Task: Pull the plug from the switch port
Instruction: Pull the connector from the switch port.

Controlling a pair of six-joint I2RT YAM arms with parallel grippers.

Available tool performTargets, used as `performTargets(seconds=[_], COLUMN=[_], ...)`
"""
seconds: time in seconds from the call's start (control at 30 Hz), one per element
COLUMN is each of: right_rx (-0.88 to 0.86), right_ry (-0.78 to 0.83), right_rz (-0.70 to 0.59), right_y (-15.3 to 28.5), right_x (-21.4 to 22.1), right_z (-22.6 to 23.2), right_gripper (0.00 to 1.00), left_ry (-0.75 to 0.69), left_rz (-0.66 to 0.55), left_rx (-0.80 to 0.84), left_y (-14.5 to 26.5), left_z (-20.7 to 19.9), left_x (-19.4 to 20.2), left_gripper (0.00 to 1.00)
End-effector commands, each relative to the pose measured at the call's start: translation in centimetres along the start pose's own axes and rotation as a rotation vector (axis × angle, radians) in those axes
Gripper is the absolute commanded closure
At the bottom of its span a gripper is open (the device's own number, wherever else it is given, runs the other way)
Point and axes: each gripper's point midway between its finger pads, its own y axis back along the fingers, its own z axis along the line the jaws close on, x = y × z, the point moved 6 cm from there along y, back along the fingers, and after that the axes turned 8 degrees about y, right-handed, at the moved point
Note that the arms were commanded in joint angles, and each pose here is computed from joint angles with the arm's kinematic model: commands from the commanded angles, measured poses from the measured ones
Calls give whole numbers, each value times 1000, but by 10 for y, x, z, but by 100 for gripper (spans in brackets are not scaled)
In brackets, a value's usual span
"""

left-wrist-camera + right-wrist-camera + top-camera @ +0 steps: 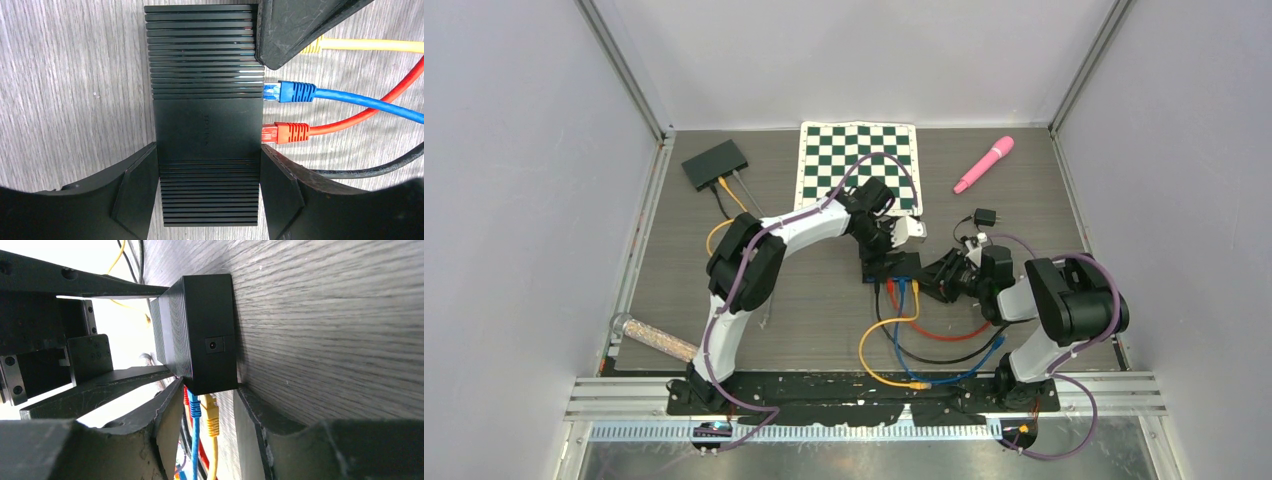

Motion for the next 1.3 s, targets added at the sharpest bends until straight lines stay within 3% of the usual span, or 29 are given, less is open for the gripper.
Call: performTargets(seconds=[0.0, 0.3, 0.53, 0.67, 0.87, 0.97, 1.17, 1.27], right_rx=[36, -36, -32, -61, -105, -81, -34, -4], right_ry=[53, 99, 61, 19, 15, 13, -14, -34], right_rz=[18, 22, 1, -17, -4, -3, -13, -11], right_y=[4, 10, 8, 5, 6, 7, 0, -4], right_x=[3, 5, 4, -1, 4, 8, 0, -5], right_z=[-8, 3, -2, 1, 3, -4, -8, -10], right_gripper=[54, 53, 73, 77, 66, 80, 93, 94], left_ry=[28, 28, 31, 29, 31, 32, 29, 24], left_rz=[-9, -9, -10, -9, -8, -7, -1, 3], left_rx=[81, 78, 72, 70, 69, 67, 63, 34], left_y=[-2, -2, -3, -2, -3, -3, -4, -5], left_z=[-16, -16, -16, -16, -16, -16, -16, -16], left_x=[-5, -5, -4, -4, -4, -4, -3, -3], left_gripper=[36, 37, 37, 37, 37, 37, 37, 33])
